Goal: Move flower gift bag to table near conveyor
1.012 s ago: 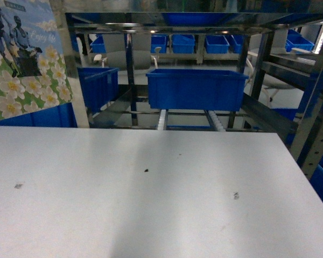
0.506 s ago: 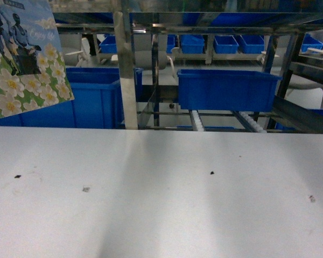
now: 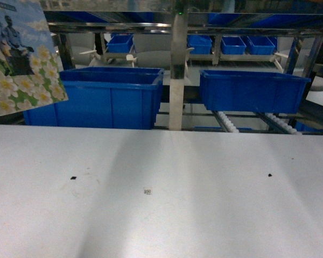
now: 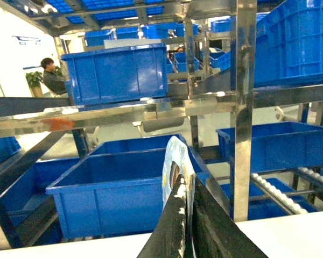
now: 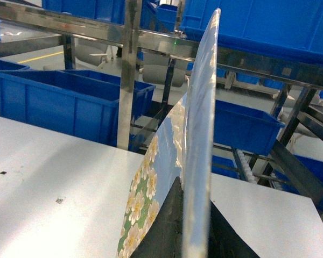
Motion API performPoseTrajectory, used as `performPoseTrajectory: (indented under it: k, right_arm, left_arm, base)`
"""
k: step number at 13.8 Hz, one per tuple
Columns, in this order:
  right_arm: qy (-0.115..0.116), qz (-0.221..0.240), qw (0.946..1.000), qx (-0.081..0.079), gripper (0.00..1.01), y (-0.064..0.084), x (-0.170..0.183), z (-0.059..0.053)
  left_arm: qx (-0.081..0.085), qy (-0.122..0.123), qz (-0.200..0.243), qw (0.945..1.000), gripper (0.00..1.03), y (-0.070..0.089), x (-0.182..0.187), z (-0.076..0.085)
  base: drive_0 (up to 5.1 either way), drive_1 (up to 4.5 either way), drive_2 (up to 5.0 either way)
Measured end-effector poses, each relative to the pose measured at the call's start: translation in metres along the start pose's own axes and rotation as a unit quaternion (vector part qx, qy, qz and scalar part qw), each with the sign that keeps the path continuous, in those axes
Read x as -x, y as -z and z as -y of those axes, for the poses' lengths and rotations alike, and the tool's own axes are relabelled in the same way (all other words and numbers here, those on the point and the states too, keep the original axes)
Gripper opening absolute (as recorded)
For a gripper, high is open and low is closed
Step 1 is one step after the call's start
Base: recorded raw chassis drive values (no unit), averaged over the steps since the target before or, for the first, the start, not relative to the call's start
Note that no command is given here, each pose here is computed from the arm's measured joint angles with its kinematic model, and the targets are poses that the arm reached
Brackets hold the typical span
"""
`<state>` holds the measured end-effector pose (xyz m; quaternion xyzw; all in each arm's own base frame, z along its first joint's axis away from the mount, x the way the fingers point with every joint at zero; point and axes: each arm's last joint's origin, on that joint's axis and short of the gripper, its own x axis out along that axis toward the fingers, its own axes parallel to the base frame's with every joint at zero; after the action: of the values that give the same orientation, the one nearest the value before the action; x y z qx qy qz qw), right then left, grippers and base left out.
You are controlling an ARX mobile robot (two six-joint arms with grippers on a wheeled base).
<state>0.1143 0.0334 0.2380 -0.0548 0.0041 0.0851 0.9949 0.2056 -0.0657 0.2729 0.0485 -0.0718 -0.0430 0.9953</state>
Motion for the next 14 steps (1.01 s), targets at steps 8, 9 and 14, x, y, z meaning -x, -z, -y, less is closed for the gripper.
performPoseTrajectory:
  k: [8,9,14]
  right_arm:
    - [0.003,-0.002,1.0000,0.000,0.02,0.000,0.000,0.000]
    - [0.003,-0.002,1.0000,0.000,0.02,0.000,0.000,0.000]
    - [-0.011,-0.014,0.9998,0.004,0.02,0.016,-0.011,0.006]
  left_arm:
    - [0.000,0.005,-0.002,1.0000,0.02,0.001,0.000,0.002]
    - [0.000,0.005,0.001,1.0000,0.02,0.000,0.000,0.002]
    - [0.000,0.009,0.000,1.0000,0.02,0.000,0.000,0.002]
  base:
    - [0.0,1.53,-1.5]
    - [0.0,0.00,0.0]
    - [0.0,0.00,0.0]
